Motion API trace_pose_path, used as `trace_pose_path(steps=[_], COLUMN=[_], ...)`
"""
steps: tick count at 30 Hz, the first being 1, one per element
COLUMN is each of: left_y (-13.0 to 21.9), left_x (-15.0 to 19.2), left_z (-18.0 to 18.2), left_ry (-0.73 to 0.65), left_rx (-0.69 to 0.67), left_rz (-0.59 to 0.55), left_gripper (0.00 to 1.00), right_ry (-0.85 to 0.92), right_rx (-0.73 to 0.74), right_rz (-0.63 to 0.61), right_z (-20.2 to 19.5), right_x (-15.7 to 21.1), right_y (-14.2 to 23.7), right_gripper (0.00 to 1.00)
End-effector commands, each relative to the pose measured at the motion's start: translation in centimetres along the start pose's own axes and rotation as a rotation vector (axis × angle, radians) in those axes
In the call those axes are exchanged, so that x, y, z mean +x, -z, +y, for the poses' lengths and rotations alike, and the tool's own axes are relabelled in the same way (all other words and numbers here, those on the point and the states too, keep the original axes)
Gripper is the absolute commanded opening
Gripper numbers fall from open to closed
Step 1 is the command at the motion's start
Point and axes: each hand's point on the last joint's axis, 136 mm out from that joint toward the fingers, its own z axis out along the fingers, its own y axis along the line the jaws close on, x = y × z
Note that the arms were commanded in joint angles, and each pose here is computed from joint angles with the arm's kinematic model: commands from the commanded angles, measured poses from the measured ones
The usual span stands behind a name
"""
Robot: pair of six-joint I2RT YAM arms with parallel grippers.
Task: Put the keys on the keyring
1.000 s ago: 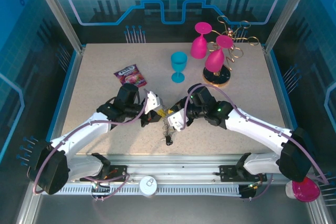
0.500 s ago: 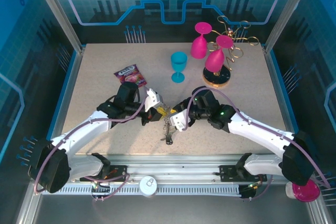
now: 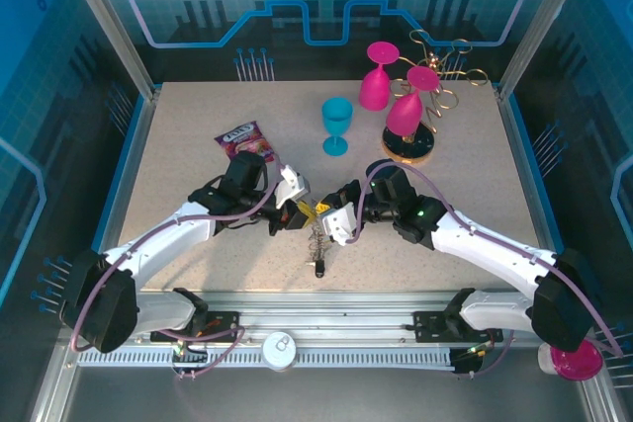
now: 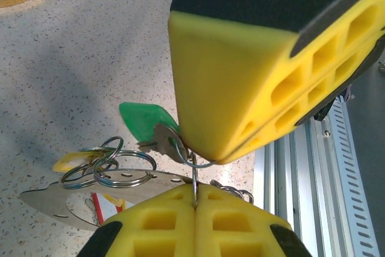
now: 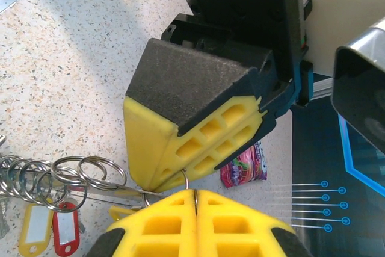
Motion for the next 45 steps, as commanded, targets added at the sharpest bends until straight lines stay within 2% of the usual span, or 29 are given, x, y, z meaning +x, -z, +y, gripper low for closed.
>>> trace_pose_path(steps=[1, 11, 30, 45], left_y=[0.4, 0.4, 0.7, 0.8], left_x=[-1.9, -1.9, -2.4, -2.7], left_z=[-0.3, -0.2, 0.8, 1.7], left_ry=[-0.017, -0.009, 0.043, 0.065], left_rx=[0.030, 0.027, 0.002, -0.032], left_rz=[-0.045, -0.044, -0.070, -0.091], left_gripper=[0.00, 0.00, 0.00, 0.00], right_ry=[0.005, 0.039, 0.238, 0.274], right_rx=[-0.027, -0.066, -0.153, -0.105], right_rz=[-0.008, 0.022, 0.144, 0.159], right_z=[0.7, 1.7, 5.1, 4.8], right_x=[0.2, 0.6, 2.3, 2.2], right_y=[0.1, -0.2, -1.1, -1.6], right_gripper=[0.00, 0.00, 0.00, 0.00])
